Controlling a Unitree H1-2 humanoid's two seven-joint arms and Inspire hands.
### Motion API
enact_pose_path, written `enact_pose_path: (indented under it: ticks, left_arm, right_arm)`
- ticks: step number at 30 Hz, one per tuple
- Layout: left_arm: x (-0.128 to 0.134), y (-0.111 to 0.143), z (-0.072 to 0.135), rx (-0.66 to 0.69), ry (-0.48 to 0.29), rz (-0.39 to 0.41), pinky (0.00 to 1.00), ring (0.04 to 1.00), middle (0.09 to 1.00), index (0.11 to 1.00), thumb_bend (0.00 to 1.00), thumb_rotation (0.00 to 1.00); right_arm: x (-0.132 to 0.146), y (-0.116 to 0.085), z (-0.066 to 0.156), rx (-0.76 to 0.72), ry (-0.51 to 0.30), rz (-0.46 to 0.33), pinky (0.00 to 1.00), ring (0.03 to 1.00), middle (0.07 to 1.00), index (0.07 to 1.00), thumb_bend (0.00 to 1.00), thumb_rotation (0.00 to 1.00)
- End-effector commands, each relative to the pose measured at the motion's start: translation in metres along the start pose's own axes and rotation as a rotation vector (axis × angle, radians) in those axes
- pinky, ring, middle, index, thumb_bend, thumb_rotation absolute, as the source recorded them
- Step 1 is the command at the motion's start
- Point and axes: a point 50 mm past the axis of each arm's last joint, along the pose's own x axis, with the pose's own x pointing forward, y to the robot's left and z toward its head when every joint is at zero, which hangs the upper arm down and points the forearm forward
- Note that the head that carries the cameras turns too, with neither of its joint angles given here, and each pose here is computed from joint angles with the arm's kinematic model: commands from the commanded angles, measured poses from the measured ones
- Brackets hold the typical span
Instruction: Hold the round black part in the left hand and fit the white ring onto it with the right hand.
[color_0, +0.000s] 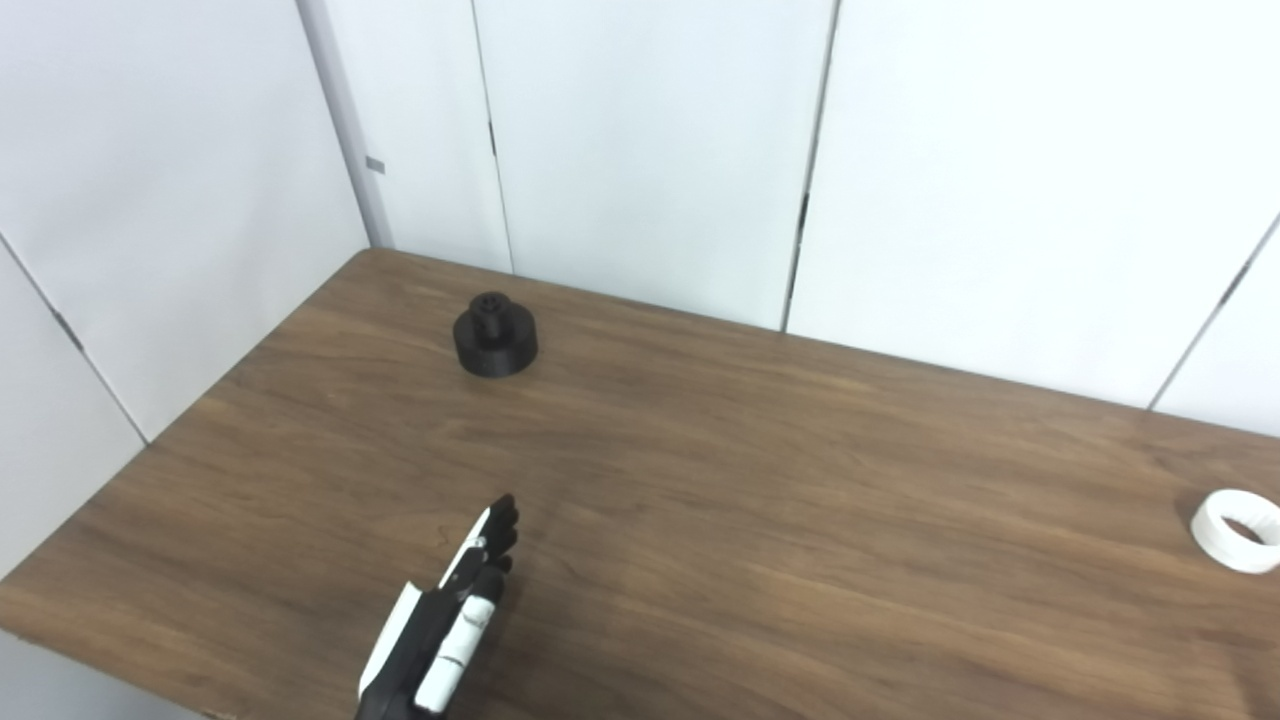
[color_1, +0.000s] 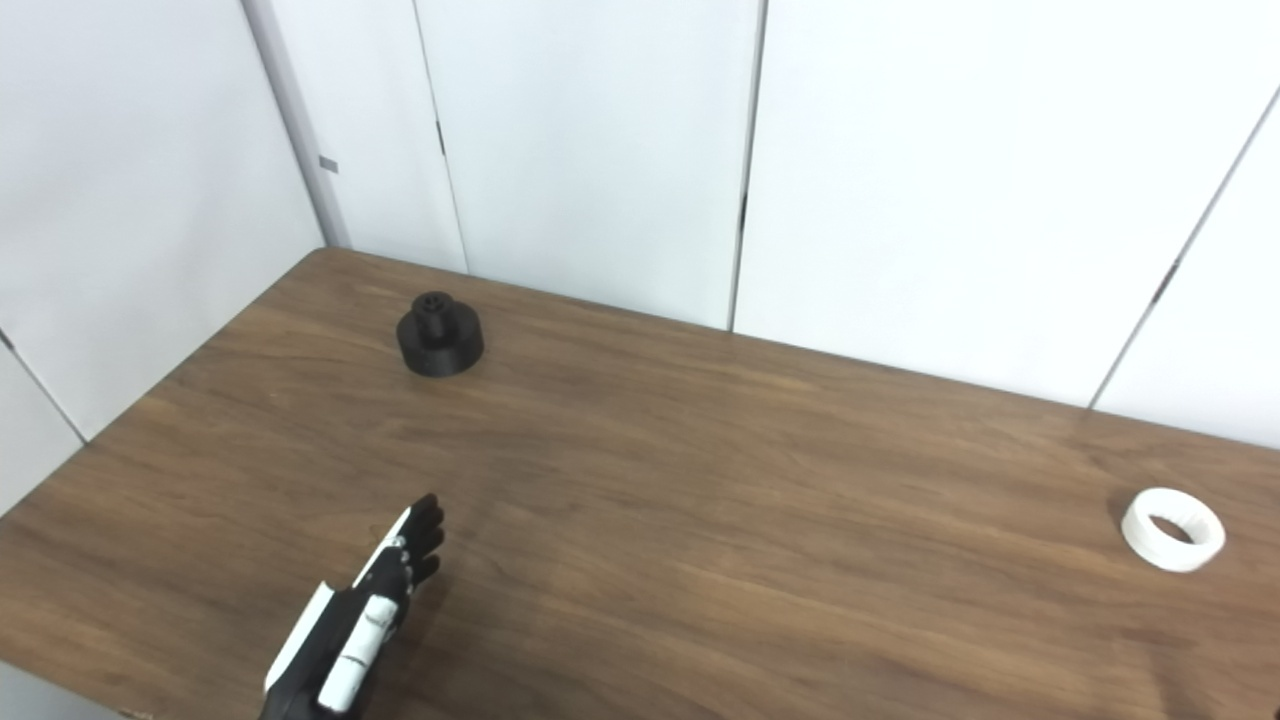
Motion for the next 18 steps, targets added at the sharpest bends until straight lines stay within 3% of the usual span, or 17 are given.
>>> enact_pose_path:
  ticks: [1, 7, 18]
  left_arm:
    - [0.0027, -0.006, 0.005, -0.002, -0.051, 0.019, 0.97, 0.987, 0.997, 1.0, 0.65, 0.92]
    - [0.002, -0.0068, 0.0016, -0.012, -0.05, 0.015, 0.99, 1.0, 1.0, 1.0, 0.61, 0.94]
    - [0.0043, -0.0053, -0.0026, 0.037, -0.052, 0.024, 0.99, 0.994, 0.995, 1.0, 0.67, 0.89]
  right_arm:
    - [0.0061, -0.0042, 0.008, -0.01, -0.076, 0.005, 1.0, 1.0, 0.974, 0.945, 0.59, 0.99]
    - [0.0079, -0.0038, 0.0058, -0.013, -0.081, 0.013, 1.0, 1.0, 0.981, 0.948, 0.59, 1.0]
    - [0.0094, -0.0023, -0.0009, -0.011, -0.079, 0.012, 1.0, 1.0, 0.984, 0.951, 0.57, 1.0]
